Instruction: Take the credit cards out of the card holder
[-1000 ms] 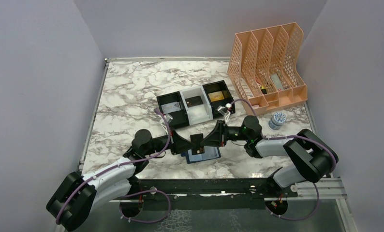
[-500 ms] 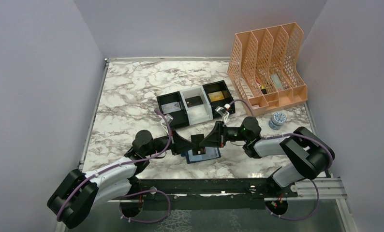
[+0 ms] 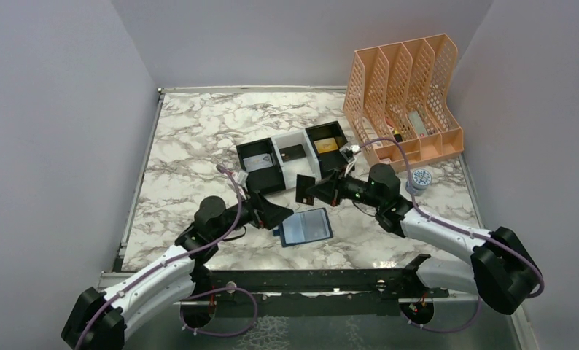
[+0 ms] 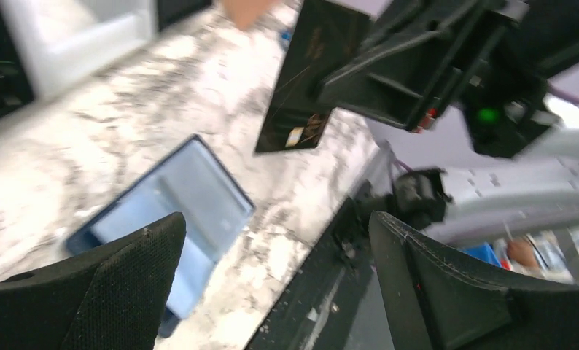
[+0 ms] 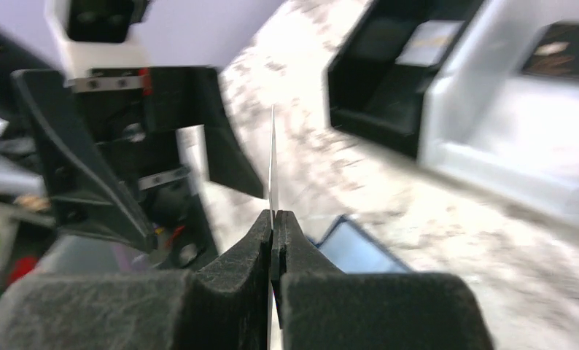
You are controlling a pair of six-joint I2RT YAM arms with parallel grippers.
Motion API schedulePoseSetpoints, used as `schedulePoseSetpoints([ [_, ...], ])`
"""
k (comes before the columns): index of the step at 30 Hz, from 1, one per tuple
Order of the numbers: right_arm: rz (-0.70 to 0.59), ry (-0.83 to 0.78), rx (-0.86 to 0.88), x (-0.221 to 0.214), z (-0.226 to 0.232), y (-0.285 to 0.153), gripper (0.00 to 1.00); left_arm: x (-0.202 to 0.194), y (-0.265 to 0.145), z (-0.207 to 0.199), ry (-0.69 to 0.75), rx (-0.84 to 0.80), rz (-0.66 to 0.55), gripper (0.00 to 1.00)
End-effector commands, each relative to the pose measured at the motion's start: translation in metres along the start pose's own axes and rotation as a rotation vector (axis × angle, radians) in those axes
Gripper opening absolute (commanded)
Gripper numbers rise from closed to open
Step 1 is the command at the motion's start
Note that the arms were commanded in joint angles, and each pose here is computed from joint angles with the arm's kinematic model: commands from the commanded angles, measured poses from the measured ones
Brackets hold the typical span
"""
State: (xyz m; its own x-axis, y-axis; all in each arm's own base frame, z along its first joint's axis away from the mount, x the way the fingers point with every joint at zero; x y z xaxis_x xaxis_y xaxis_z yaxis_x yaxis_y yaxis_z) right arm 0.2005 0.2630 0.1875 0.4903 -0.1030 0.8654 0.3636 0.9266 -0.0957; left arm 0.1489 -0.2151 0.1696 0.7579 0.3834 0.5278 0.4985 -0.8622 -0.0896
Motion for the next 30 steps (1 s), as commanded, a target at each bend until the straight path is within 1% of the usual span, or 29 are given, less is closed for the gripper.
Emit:
schedulePoseSetpoints([
  [1, 0.005, -0.192, -0.358, 0.014, -0.049, -0.009, 0.01, 0.015, -0.019, 0.043, -0.017, 0.380, -0.125, 0.99],
  [3, 0.013, -0.263, -0.398, 0.025, -0.056, -0.008, 0.01, 0.018, -0.032, 0.055, -0.032, 0.494, -0.166, 0.99],
  [6, 0.032, -0.344, -0.432, 0.039, -0.064, 0.001, 0.01, 0.019, -0.045, 0.064, -0.060, 0.589, -0.206, 0.99],
  [10, 0.051, -0.479, -0.435, 0.050, -0.075, 0.019, 0.01, 0.018, -0.051, 0.066, -0.069, 0.600, -0.231, 0.99],
  [12, 0.037, -0.560, -0.475, 0.057, -0.081, 0.025, 0.01, 0.019, -0.052, 0.066, -0.067, 0.607, -0.230, 0.99],
  [14, 0.024, -0.680, -0.492, 0.063, -0.086, 0.033, 0.01, 0.020, -0.053, 0.066, -0.066, 0.628, -0.227, 0.99],
  [16, 0.066, -0.810, -0.501, 0.062, -0.095, 0.044, 0.01, 0.021, -0.054, 0.067, -0.067, 0.650, -0.226, 0.99],
  [19, 0.151, -0.954, -0.537, 0.060, -0.110, 0.061, 0.01, 0.020, -0.055, 0.070, -0.069, 0.668, -0.224, 0.99],
  [20, 0.170, -0.983, -0.527, 0.058, -0.113, 0.066, 0.01, 0.020, -0.054, 0.069, -0.070, 0.667, -0.222, 0.99],
  [23, 0.100, -1.032, -0.515, 0.060, -0.117, 0.077, 0.01, 0.021, -0.054, 0.067, -0.071, 0.660, -0.219, 0.99],
  [24, 0.102, -1.062, -0.496, 0.059, -0.117, 0.080, 0.01, 0.022, -0.054, 0.066, -0.074, 0.658, -0.221, 0.99],
  [26, 0.123, -1.074, -0.482, 0.057, -0.121, 0.089, 0.01, 0.023, -0.053, 0.064, -0.081, 0.646, -0.226, 0.99],
  [28, 0.137, -1.086, -0.514, 0.057, -0.131, 0.097, 0.01, 0.024, -0.051, 0.061, -0.081, 0.629, -0.226, 0.99],
  [30, 0.177, -1.115, -0.540, 0.052, -0.144, 0.103, 0.01, 0.024, -0.051, 0.059, -0.078, 0.627, -0.221, 0.99],
])
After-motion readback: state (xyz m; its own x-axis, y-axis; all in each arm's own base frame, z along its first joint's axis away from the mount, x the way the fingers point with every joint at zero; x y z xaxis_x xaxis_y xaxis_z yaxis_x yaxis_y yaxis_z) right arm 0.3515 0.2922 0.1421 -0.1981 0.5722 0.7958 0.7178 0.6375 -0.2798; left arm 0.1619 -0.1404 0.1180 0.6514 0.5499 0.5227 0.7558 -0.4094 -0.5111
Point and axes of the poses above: each gripper's point midway between its finger pads, its own y axis out along the fingers, its own z axis along the line the jaws close on, x = y × z, the point moved 4 cm from there along -y, back along the fingers, and after that the axes turned 7 degrees about -y, right-handed, at the moved point
